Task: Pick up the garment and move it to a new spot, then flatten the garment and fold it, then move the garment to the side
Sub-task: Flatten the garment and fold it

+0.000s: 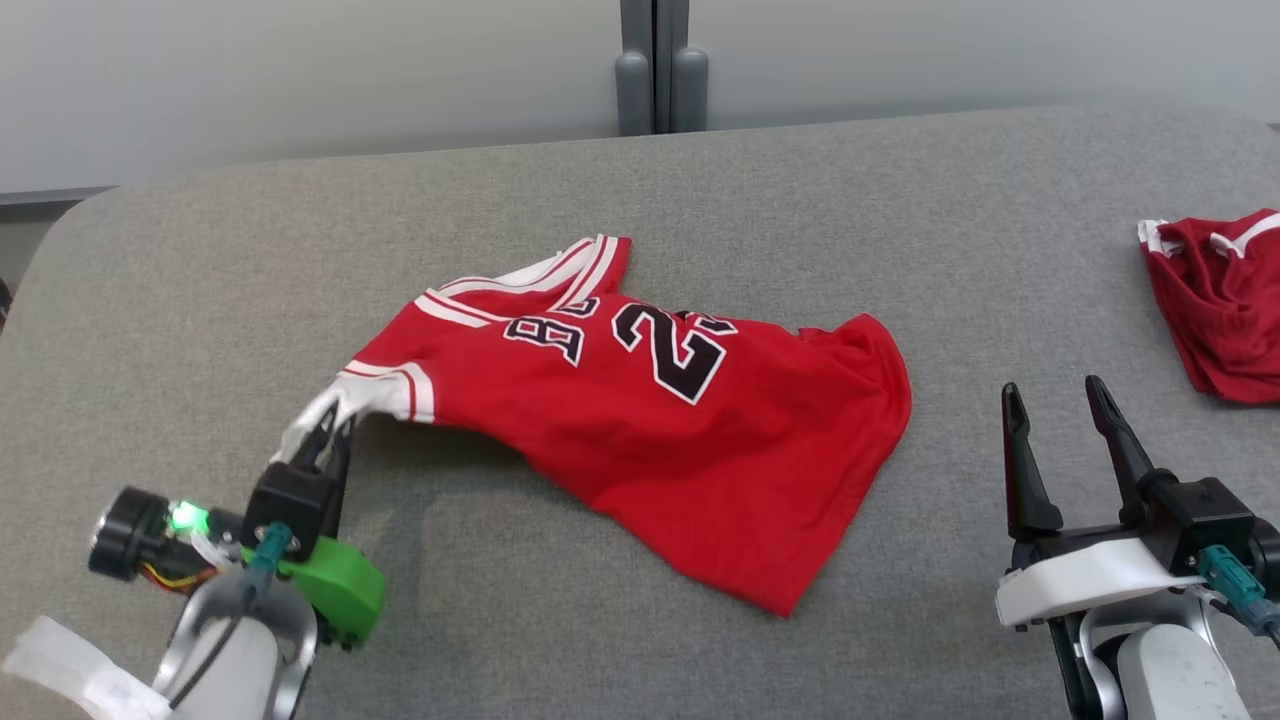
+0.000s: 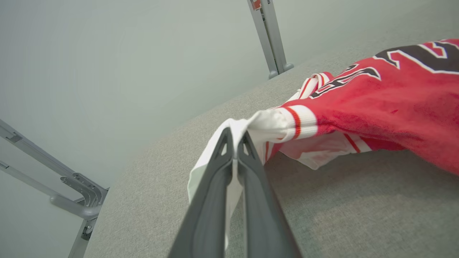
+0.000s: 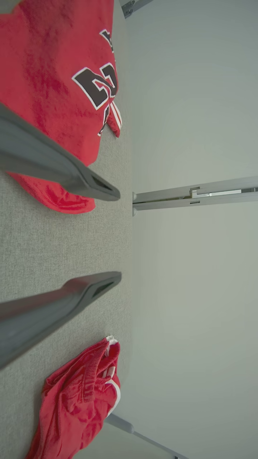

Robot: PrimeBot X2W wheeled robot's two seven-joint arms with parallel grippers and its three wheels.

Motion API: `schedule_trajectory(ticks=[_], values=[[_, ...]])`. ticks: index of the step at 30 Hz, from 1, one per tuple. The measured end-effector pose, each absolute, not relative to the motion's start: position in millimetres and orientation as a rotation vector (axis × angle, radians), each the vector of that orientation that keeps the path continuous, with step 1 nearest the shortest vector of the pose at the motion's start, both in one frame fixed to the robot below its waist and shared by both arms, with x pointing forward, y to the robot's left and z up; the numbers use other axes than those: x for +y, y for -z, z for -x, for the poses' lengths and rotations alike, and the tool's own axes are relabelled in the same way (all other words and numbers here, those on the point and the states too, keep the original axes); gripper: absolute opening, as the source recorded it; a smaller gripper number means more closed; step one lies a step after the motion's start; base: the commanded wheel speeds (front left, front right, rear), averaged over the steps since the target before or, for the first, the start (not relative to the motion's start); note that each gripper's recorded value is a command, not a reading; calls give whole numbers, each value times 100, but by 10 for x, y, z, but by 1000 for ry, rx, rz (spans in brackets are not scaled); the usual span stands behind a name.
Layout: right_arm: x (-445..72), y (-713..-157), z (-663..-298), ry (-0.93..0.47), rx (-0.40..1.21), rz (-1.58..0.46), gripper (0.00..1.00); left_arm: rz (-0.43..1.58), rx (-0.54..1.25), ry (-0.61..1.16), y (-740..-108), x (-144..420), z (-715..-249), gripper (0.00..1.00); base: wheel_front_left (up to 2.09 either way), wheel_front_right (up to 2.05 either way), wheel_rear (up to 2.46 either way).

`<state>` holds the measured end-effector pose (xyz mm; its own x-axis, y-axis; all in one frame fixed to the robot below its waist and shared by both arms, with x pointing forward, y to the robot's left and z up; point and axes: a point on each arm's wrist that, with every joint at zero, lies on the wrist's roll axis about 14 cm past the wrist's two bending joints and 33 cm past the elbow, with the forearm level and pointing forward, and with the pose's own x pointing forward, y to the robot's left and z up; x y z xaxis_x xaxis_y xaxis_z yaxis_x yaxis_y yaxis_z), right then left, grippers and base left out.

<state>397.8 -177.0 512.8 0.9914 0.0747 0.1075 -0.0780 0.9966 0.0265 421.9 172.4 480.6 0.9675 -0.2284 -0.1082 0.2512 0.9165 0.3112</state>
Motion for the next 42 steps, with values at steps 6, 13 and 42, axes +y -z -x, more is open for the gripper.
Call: schedule_trajectory(ticks=[6, 13, 42], values=[[-1717, -5122, -3941, -91, -104, -43, 100, -235, 245, 317, -4331, 1464, -3662, 0, 0, 0, 0], [-1758, -5086, -3911, -81, -92, -28, 100, -102, 330, 326, -4038, 1125, -3454, 0, 0, 0, 0], [-1209, -4024, -4286, -204, 429, -98, 100, 120, 0, 117, -4872, 1290, -3669, 100, 0, 0, 0]])
